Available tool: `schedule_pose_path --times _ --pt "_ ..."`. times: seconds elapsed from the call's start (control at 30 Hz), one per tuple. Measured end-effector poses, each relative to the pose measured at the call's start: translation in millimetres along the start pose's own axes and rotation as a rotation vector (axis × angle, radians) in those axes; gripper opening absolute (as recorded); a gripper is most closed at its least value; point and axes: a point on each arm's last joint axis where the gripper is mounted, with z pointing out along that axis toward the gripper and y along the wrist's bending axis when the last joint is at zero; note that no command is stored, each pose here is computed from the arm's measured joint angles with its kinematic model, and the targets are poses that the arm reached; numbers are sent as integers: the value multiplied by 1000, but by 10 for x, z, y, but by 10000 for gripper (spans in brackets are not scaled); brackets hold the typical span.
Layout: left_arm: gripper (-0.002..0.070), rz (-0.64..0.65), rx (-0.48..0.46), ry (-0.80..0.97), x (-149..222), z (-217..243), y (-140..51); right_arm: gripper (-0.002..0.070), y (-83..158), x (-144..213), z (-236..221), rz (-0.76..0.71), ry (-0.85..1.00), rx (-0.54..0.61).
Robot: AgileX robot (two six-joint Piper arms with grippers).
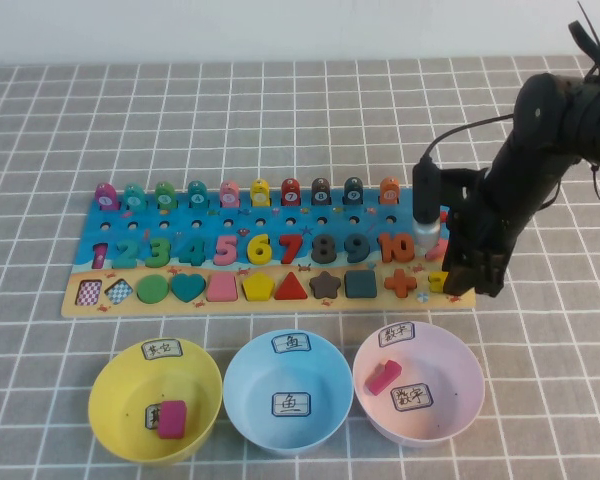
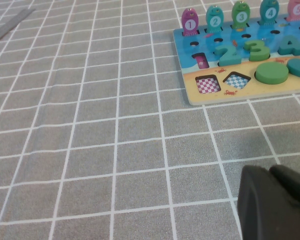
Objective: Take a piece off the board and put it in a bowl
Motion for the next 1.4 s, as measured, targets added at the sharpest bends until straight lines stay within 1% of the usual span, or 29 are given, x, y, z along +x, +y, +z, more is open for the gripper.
schedule_pose_path --times 0.2,0.37,0.5,0.77,1.17,1.4 --pt "-4 1 0 0 0 0 0 192 -78 -95 -222 10 5 -8" --pt "-4 1 0 0 0 0 0 192 -153 -195 -455 45 -20 34" --pt "-4 1 0 0 0 0 0 192 -178 -229 -523 53 -35 54" --pt "-4 2 -1 0 0 0 1 191 -182 -223 -491 57 -32 47" --pt "-4 2 -1 0 0 0 1 191 -246 -161 -137 76 4 -21" --pt "-4 2 -1 0 0 0 1 191 -256 -149 -73 79 10 -32"
